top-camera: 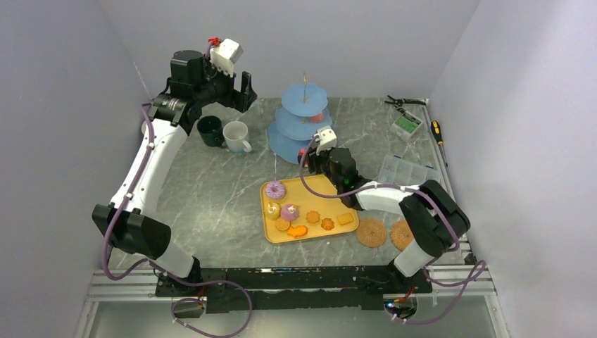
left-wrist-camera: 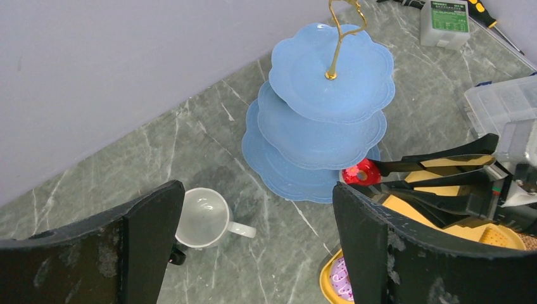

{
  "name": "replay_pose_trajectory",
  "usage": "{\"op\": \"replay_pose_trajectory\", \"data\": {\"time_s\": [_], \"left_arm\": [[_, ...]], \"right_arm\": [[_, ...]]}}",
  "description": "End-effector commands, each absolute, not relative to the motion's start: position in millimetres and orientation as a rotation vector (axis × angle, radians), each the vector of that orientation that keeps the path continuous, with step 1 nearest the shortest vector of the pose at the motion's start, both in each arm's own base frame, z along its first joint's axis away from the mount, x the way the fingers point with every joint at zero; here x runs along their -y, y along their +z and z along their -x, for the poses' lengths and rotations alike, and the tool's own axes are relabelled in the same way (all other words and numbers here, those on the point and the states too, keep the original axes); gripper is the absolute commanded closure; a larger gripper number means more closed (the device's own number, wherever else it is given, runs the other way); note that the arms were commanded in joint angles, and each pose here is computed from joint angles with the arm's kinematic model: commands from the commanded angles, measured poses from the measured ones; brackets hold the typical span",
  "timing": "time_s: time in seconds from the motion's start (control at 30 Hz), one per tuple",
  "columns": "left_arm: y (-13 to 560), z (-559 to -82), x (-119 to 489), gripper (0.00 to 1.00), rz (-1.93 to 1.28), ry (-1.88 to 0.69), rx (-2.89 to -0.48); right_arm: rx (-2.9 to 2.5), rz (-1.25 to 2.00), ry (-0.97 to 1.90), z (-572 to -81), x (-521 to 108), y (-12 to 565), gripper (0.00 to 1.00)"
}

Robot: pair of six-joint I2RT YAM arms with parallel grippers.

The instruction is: Serve the afternoon tea

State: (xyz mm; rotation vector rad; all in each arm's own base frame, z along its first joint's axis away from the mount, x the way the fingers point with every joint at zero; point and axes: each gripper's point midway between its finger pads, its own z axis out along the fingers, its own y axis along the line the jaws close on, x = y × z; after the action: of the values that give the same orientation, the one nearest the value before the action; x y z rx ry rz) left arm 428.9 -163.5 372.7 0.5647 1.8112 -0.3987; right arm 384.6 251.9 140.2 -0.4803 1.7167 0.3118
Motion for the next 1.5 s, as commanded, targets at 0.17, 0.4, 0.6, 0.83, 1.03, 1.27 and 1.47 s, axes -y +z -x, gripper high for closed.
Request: {"op": "replay_pose_trajectory", "data": {"time_s": [0.17,0.4,0.6,0.83,1.03,1.27,1.47], "left_arm": [[394,-421,159,0.07,-0.583,-0.371,-1.738],[388,-421,156,0.07,-0.588,-0.363,-1.751],[386,-421,156,0.07,-0.581,-0.373,-1.755],[385,-424,154,0.07,-0.560,-0.365,-1.774],[384,-425,150,0.07,-0.529,-0.370,-1.804],[384,-429,145,0.07,-0.503,-0.369,-1.821],[387,-427,146,0.07,-0.494,-0.388,-1.814]], "right_arm": [[-1.564,0.380,0.317,-425,-267,170,0.52],[-1.568,0.340,0.273,-437,-263,161,0.52],[-1.585,0.340,0.263,-436,-261,154,0.47],[-1.589,0.352,0.310,-423,-260,161,0.36],[-1.559,0.358,0.341,-411,-257,184,0.34],[-1.549,0.396,0.379,-380,-259,197,0.33],[-1.598,0.406,0.352,-388,-262,175,0.35]]}}
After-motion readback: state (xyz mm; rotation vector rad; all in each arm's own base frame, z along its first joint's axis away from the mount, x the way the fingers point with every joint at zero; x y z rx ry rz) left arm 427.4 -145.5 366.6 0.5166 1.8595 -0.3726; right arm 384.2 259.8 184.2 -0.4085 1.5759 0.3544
